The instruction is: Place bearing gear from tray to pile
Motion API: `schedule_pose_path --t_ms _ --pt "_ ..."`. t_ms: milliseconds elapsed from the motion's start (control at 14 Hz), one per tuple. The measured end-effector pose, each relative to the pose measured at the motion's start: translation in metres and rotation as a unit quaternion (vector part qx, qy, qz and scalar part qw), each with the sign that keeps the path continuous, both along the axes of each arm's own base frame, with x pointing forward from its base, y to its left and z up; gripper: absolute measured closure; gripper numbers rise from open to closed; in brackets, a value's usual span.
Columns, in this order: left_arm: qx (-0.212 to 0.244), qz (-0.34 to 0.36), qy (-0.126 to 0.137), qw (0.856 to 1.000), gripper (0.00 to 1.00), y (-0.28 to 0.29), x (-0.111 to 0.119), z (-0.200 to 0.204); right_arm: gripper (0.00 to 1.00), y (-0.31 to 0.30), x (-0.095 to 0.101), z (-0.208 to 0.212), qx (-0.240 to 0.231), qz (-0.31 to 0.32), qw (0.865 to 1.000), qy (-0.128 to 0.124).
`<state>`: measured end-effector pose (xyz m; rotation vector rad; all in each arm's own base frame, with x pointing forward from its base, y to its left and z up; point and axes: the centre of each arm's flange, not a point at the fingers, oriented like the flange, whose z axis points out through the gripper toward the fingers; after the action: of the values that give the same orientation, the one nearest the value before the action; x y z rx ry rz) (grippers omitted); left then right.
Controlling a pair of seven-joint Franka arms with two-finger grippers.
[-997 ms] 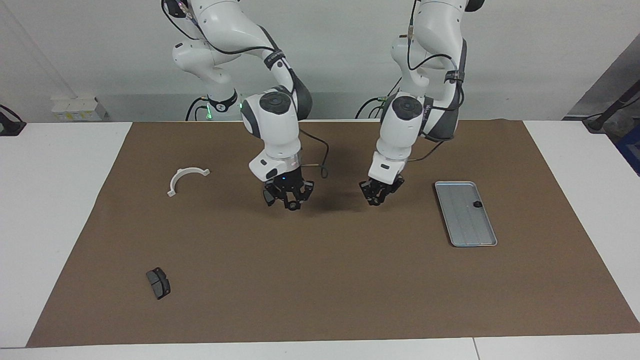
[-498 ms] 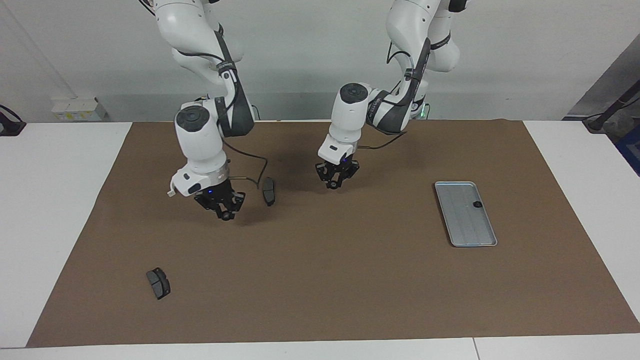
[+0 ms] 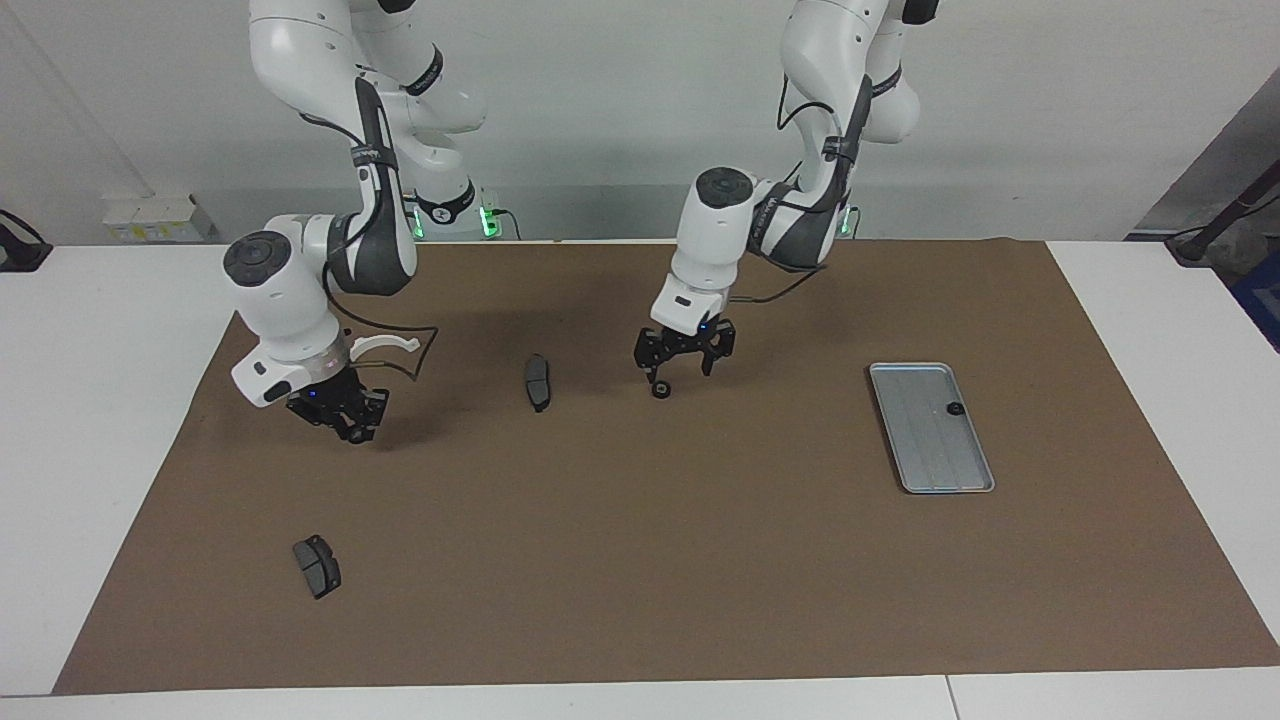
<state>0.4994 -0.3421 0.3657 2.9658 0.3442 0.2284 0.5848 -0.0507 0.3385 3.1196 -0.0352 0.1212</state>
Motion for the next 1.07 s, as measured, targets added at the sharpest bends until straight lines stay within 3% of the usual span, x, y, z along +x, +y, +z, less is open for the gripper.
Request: schedule_pose_path --t_ms 214,427,498,854,1068 --pt "0.019 0.036 0.001 0.999 0.00 0.110 0.066 0.015 0.65 -0.027 -0.002 -0.013 0.007 0.002 1.000 -0.007" --pt "0.048 -0.005 0.014 0.999 0.00 0.217 0.096 0.017 0.65 -0.027 -0.001 -0.025 0.009 0.002 1.000 -0.002" --pt "0.055 -0.024 0.017 0.998 0.01 0.250 0.101 0.016 0.58 -0.027 -0.001 -0.026 0.009 0.003 1.000 -0.002" --pt "0.075 -0.093 0.044 0.992 0.05 0.377 0.093 -0.004 0.01 -0.010 0.006 0.001 0.008 0.018 1.000 -0.025" --pt "0.073 -0.103 0.068 0.990 0.15 0.402 0.072 -0.025 0.00 0.044 0.004 0.036 0.015 0.027 0.999 -0.029"
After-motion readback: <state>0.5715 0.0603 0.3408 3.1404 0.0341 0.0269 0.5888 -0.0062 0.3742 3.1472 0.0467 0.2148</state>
